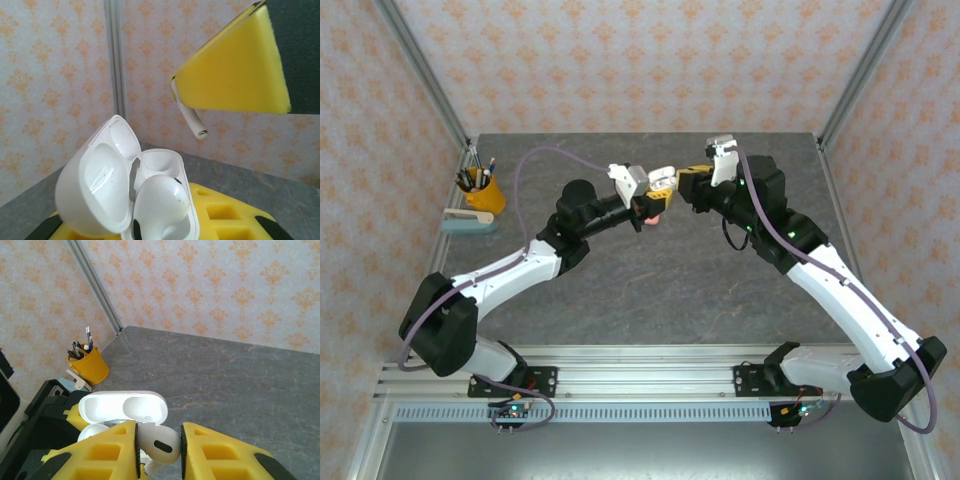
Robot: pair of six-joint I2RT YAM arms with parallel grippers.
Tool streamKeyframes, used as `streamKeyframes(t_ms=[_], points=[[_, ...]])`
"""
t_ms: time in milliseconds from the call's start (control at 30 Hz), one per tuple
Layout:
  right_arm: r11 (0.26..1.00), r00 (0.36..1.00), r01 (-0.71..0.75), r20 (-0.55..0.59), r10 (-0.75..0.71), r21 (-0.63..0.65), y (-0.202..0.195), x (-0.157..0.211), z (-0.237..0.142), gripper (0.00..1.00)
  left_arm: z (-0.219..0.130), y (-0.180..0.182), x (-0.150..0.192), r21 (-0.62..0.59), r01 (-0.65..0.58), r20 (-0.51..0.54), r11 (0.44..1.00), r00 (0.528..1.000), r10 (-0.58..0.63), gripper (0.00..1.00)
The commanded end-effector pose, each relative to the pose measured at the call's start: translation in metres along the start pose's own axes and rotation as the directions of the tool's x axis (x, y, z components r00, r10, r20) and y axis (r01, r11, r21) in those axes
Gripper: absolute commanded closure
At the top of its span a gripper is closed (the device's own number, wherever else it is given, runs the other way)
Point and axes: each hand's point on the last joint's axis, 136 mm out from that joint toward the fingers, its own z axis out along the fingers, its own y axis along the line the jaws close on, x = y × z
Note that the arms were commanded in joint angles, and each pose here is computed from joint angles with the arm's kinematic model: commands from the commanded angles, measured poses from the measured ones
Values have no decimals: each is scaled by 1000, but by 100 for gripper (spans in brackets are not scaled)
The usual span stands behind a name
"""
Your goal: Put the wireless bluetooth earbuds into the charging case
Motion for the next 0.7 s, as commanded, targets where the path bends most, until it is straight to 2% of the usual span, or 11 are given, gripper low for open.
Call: streamKeyframes(t_ms=[0,233,667], points=[[998,996,58,74,-55,-36,13,-27,-10,75,3,-7,-14,68,12,13,998,1000,-13,100],[996,994,91,60,-89,-20,11,-28,-8,75,7,-11,-13,111,33,-7,993,999,-33,100],[994,994,108,28,-109,12,3,-19,2,76,2,-10,-16,98,29,-3,995,1000,-28,100]])
